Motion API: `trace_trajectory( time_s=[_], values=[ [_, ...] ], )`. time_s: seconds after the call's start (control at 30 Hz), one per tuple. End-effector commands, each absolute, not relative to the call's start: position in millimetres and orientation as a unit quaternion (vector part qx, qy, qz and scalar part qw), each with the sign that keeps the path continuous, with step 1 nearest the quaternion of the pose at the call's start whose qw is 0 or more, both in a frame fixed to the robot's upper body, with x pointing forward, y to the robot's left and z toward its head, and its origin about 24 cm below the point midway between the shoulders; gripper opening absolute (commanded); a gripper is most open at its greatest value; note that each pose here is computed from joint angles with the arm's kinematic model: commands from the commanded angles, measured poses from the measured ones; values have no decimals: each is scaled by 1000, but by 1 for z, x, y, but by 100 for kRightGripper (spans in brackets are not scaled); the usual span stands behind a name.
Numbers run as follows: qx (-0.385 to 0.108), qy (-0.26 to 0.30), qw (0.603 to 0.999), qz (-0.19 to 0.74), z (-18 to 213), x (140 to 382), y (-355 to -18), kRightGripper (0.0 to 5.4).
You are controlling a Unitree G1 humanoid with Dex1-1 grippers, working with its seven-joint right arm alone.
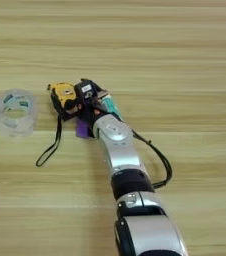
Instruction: Move the objects on the table
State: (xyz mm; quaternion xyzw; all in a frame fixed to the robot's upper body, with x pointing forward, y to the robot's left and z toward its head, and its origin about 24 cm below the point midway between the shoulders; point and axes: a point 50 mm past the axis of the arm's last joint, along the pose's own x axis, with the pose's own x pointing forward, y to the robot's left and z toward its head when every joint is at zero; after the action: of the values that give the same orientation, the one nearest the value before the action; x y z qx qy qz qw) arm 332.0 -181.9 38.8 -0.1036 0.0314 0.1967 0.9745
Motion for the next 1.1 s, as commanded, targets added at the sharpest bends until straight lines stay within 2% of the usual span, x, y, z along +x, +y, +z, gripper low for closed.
trace_trajectory(
  time_s=[0.03,0.43,0.77,1.0,1.1],
  values=[
    [-122,-27,972,198,75,358,-173,536],
    [-122,7,974,189,63,366,-172,536],
    [-115,14,977,179,62,368,-173,536],
    [-107,13,979,175,62,369,-176,444],
    [-105,12,979,175,62,368,-176,433]
  ],
)
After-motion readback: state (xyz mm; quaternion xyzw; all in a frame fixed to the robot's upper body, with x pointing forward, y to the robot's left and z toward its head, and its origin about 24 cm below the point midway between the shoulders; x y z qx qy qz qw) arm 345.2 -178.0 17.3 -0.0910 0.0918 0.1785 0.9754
